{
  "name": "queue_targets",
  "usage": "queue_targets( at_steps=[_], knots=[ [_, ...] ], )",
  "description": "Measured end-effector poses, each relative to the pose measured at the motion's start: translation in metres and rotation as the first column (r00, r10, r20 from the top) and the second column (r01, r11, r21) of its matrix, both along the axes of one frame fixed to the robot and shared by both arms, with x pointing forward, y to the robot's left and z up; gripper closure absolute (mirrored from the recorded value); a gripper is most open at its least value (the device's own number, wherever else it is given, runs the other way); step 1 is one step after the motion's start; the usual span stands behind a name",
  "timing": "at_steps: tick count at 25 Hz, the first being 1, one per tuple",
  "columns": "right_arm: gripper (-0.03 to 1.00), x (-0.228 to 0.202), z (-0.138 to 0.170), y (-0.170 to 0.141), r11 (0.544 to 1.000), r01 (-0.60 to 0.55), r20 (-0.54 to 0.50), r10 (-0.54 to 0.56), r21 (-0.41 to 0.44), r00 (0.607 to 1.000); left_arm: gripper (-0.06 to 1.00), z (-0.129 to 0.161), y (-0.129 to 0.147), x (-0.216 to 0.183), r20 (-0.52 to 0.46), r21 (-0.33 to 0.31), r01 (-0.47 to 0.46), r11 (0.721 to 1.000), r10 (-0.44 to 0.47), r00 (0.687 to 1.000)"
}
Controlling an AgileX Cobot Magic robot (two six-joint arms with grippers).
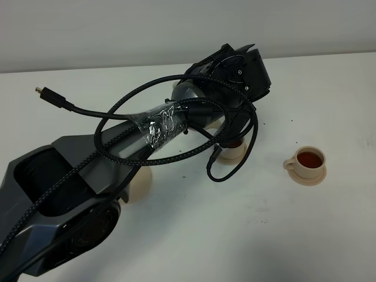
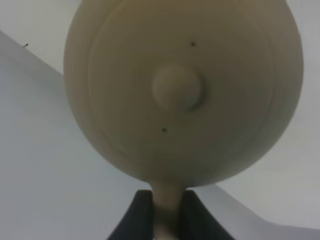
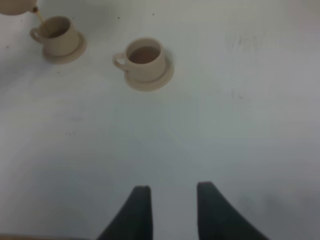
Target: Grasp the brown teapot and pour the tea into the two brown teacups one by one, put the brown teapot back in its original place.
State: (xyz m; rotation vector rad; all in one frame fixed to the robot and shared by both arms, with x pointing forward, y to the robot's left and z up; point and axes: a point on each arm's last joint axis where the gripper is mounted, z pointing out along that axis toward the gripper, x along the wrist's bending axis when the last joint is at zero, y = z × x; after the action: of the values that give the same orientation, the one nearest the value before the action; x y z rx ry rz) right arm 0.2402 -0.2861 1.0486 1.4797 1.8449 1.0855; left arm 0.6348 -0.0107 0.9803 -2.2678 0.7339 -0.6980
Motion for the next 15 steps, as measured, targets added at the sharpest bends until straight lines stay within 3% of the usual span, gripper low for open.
queue_targets(
  at_steps=[15],
  knots=[
    [0.73, 0.0, 0.0, 0.0, 1.0, 0.0, 0.0, 0.0, 0.0, 1.0, 0.82, 0.0013, -0.0008, -0.0009, 0.002, -0.002, 0.002, 1.0, -0.002, 1.0]
  ],
)
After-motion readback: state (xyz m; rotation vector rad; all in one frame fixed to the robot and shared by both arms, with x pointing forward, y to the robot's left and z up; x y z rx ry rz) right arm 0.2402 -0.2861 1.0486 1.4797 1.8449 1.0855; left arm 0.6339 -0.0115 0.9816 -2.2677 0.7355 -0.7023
